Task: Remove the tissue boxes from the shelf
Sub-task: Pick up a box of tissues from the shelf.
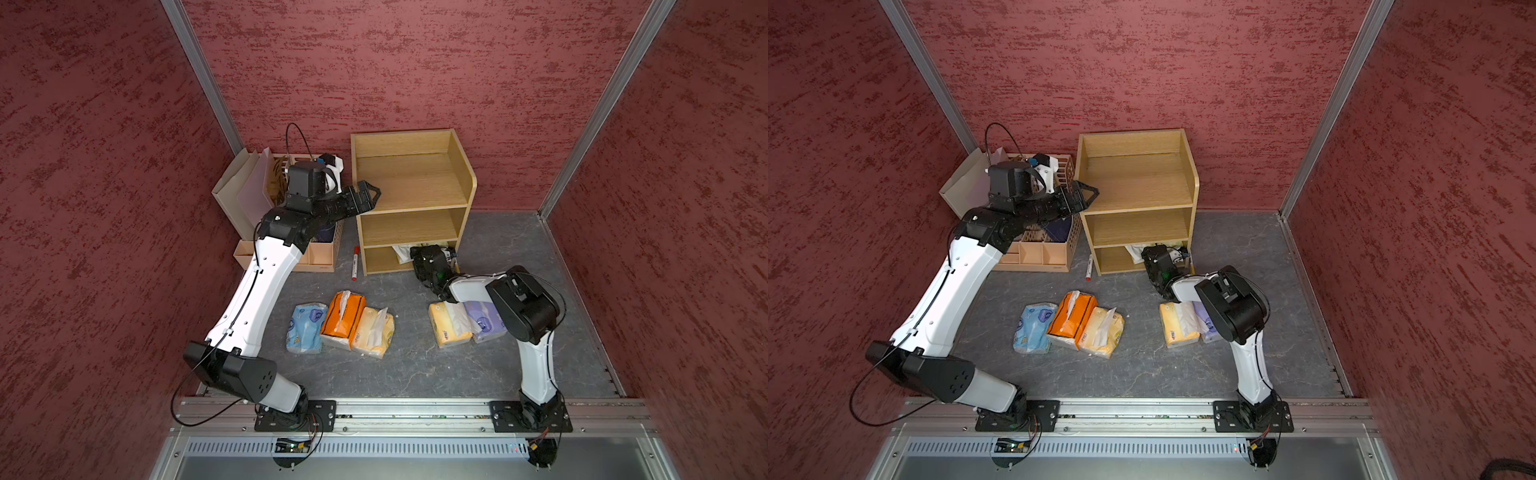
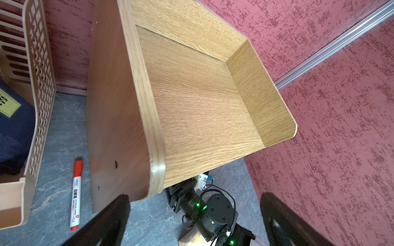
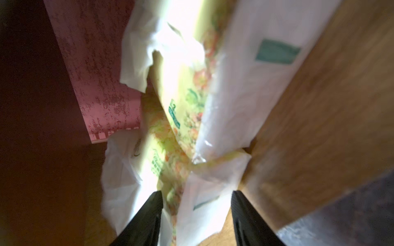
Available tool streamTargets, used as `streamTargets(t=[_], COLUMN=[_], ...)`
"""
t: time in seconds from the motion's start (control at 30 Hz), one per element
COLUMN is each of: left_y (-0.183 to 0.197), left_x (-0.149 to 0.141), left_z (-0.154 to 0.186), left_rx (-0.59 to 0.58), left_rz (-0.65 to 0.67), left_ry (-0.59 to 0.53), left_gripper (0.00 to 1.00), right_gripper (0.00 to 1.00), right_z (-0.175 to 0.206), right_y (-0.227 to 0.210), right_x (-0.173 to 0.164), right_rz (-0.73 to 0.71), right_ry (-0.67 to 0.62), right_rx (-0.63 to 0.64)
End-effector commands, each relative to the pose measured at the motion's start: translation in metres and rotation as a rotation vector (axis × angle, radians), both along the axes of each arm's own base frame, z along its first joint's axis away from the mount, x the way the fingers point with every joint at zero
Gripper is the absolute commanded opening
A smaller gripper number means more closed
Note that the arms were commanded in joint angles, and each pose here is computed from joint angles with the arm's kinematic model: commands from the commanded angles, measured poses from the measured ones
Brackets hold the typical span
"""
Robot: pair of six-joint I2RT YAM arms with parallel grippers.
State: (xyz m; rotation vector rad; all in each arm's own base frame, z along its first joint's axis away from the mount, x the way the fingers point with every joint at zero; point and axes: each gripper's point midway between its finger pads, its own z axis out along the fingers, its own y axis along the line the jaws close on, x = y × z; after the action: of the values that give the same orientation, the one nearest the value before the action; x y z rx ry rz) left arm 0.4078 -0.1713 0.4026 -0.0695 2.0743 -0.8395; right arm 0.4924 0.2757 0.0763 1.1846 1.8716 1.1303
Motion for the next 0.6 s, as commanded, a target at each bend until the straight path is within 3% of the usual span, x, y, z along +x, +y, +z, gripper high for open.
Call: streamTargets(t=[0.0, 0.1, 0.27, 0.37, 0.57], left_y=[0.0, 0.001, 0.003, 0.005, 0.006], left_x=[0.001, 0.0, -0.003, -0.005, -0.009], left_z=[-0.004, -0.004, -0.003, -0.002, -0.003], left_rx=[0.002, 0.003, 0.005, 0.005, -0.003], left_rz=[-0.011, -0.01, -0.001, 0.005, 0.013], left_ry=[-0.001, -0.002, -0.005, -0.008, -0.004], left_gripper=[1.0, 1.0, 1.0, 1.0, 1.0], right_gripper=[0.52, 0.45, 0.13, 0.0, 0.0], right_z=[0.007, 0.002, -0.003, -0.001, 0.01], right_y=[-0.006, -0.005, -0.007, -0.008, -0.011], right_x=[0.019, 0.022, 0.024, 0.022, 0.012], right_rz=[-0.019, -0.018, -0.024, -0.021, 0.001], right_ry=[-0.031, -0.021, 0.008, 0.015, 0.029], right_rx=[0.016, 0.014, -0.001, -0.005, -0.026])
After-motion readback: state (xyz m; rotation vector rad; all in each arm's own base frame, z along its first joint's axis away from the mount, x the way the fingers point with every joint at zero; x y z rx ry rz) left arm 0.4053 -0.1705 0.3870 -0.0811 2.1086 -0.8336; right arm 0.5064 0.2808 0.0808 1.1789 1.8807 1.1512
